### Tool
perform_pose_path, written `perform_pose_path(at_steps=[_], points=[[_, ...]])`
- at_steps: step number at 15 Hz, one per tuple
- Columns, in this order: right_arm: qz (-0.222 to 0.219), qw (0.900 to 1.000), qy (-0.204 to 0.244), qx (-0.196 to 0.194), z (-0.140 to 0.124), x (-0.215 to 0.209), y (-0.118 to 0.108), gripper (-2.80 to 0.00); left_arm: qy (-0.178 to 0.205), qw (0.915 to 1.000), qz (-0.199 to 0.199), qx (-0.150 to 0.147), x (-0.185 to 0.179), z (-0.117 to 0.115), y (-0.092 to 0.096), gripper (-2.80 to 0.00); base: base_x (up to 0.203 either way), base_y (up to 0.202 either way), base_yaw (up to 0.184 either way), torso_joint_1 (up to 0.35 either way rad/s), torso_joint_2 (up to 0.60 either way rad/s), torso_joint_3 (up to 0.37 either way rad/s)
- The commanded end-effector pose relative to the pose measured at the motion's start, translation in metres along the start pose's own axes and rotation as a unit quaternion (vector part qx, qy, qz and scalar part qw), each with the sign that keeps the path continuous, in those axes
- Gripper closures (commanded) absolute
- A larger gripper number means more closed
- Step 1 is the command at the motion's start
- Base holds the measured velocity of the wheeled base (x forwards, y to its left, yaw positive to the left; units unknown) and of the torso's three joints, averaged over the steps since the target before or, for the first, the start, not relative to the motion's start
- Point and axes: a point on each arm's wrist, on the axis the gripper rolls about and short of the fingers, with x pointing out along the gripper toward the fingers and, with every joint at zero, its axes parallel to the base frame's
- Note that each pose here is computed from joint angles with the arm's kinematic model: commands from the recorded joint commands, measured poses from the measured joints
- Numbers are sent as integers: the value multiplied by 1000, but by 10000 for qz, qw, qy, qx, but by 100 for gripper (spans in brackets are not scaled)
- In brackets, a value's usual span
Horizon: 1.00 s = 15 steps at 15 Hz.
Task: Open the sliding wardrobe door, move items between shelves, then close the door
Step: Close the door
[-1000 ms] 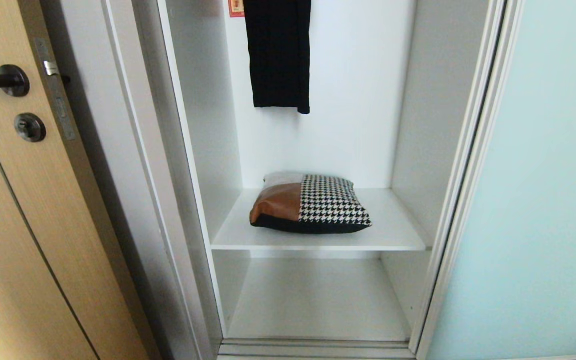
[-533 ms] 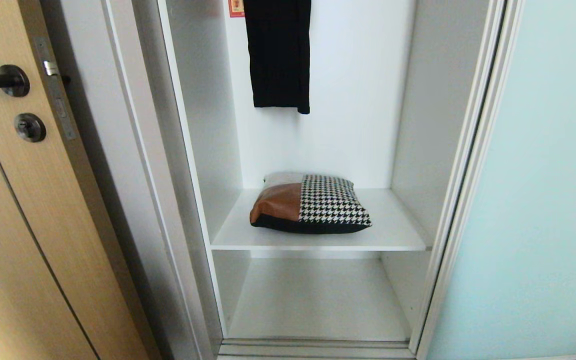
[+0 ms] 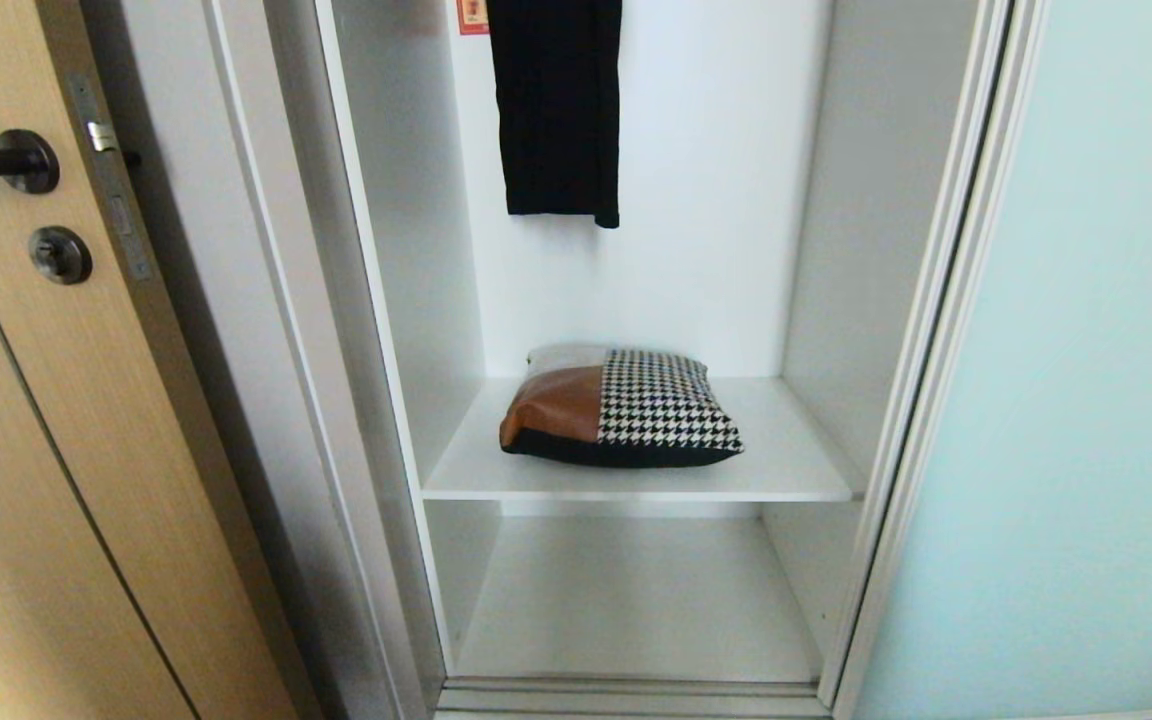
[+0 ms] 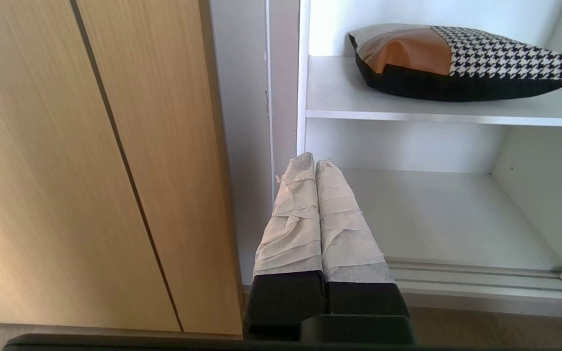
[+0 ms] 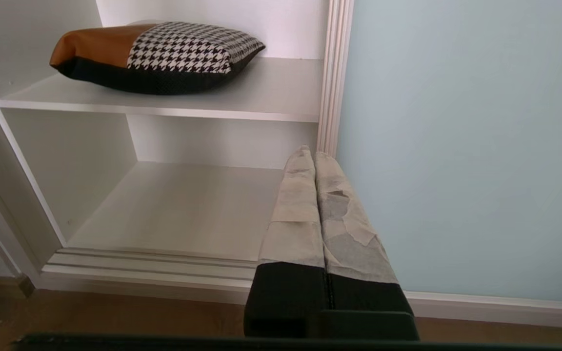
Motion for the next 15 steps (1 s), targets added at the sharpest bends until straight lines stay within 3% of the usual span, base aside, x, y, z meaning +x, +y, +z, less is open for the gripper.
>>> perform_pose_path(at_steps=[1,4,6,12,15], points=[[18,10000,66,19,0,0,0,0,14,10000,6,-1,0,0,0,0,0,0,0,0,0,0],[-35,9999,150,27,5,-4,0,0,14,10000,6,-1,0,0,0,0,0,0,0,0,0,0],[-56,9999,-91,83,40,-13,0,0,14,10000,6,-1,0,0,0,0,0,0,0,0,0,0],[-26,9990,302,337,137,-4,0,0,14,10000,6,-1,0,0,0,0,0,0,0,0,0,0],[418,9963,568,501,176,25,2,0,14,10000,6,-1,0,0,0,0,0,0,0,0,0,0]])
